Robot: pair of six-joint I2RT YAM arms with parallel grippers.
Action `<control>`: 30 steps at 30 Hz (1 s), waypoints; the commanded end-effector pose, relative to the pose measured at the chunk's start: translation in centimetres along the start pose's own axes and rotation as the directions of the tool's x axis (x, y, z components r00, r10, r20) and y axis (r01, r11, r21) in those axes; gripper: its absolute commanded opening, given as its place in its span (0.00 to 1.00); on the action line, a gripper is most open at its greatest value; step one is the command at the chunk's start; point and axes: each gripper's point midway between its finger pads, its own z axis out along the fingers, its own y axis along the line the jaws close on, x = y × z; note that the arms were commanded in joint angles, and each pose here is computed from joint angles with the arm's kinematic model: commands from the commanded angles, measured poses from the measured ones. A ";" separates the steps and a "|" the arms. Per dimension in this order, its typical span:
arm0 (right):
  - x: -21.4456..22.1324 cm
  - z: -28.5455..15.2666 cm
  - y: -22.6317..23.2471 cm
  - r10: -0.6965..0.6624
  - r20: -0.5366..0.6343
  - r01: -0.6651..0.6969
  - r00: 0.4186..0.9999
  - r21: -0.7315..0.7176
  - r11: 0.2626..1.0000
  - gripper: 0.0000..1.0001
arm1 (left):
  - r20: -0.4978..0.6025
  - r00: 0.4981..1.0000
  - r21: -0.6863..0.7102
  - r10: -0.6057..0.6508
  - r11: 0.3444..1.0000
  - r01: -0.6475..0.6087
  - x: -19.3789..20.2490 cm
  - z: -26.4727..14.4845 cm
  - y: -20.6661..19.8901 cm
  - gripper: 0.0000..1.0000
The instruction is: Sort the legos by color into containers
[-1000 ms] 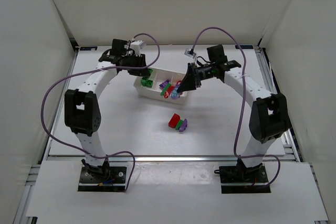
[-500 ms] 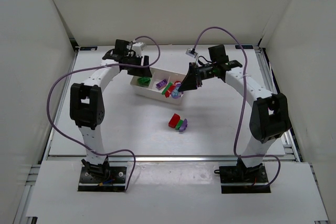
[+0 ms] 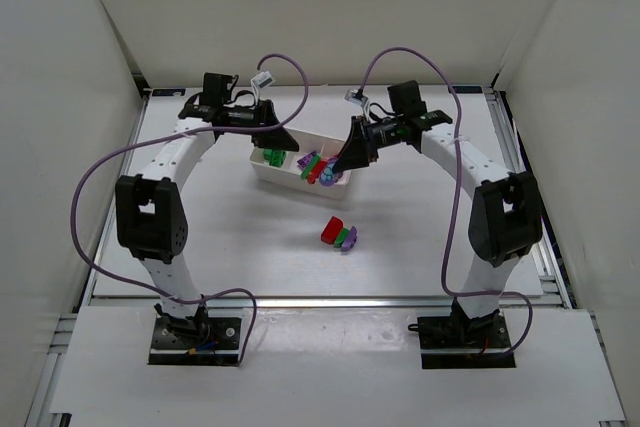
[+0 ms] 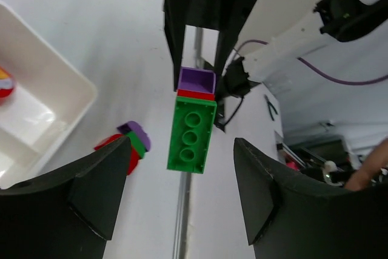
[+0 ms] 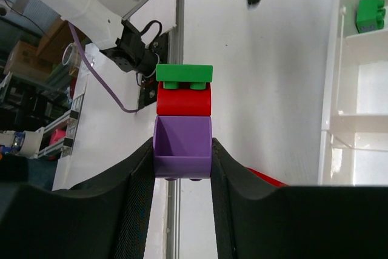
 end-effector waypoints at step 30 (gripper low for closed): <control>-4.2 1.3 0.6 -0.081 0.030 0.083 0.996 -0.075 0.994 0.00 | -0.048 0.998 0.193 0.050 0.980 -0.040 2.1 1.6 -5.4 0.30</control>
